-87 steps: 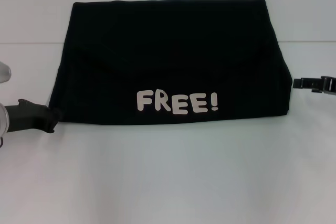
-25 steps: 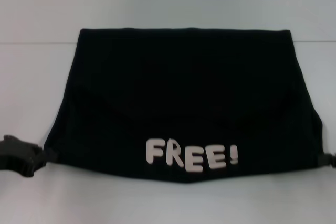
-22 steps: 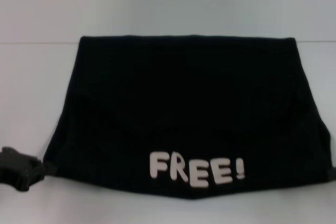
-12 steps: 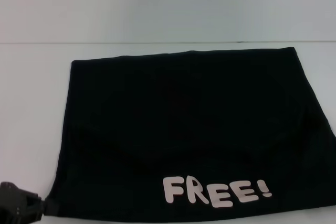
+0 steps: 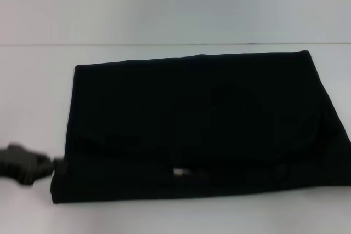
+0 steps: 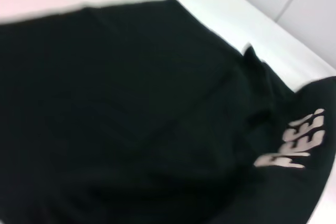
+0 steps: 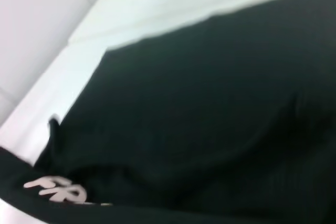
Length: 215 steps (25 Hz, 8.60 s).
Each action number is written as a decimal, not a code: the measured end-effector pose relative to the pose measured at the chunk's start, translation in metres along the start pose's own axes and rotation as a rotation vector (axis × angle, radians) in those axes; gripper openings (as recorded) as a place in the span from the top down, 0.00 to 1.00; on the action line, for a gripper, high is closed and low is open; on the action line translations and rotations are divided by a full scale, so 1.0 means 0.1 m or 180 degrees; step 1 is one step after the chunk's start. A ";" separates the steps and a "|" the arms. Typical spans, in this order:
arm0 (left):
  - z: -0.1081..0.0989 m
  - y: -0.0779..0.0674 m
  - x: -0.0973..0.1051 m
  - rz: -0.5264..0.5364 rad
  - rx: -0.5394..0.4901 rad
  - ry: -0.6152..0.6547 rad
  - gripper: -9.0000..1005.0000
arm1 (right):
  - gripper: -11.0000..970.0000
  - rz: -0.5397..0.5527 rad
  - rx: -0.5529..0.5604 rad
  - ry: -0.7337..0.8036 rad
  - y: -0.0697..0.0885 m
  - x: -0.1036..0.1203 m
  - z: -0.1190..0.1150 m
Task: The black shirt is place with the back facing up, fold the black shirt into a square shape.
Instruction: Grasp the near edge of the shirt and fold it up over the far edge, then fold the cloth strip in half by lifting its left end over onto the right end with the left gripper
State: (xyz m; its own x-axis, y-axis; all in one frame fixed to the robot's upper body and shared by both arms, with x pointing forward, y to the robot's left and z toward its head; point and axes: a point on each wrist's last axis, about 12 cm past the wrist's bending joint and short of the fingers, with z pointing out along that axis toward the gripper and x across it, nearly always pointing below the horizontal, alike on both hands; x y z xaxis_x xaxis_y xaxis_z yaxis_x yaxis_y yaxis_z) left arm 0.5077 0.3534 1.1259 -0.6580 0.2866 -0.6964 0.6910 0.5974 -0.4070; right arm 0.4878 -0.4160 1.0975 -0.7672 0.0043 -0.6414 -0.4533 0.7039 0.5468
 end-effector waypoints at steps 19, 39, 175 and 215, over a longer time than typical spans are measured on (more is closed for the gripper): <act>0.82 0.63 -1.11 0.0254 -0.1323 -0.0092 0.99 | 0.96 -0.0121 0.0890 -0.0596 -0.21 -1.08 0.95; 0.93 0.70 -1.48 0.0394 -0.1765 -0.0367 0.97 | 0.95 -0.0232 0.1362 -0.0879 -0.10 -1.69 1.25; 0.82 0.57 -0.22 -0.3696 -0.0579 -0.0478 0.06 | 0.32 -0.0596 0.0568 -0.0694 0.12 -1.47 1.23; 0.83 0.67 -0.27 -0.3272 -0.0853 -0.0603 0.56 | 0.32 -0.0598 0.0553 -0.0694 0.13 -1.48 1.25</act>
State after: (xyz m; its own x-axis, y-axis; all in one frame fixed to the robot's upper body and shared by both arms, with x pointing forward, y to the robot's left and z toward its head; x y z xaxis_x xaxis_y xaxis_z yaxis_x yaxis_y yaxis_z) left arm 0.5959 0.3236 1.0685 -0.8126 -0.5528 -0.1844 -0.2694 0.6369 -0.7223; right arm 0.6520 -0.3189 1.1327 -0.5540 0.0015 -0.8325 -0.4791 0.8172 0.3203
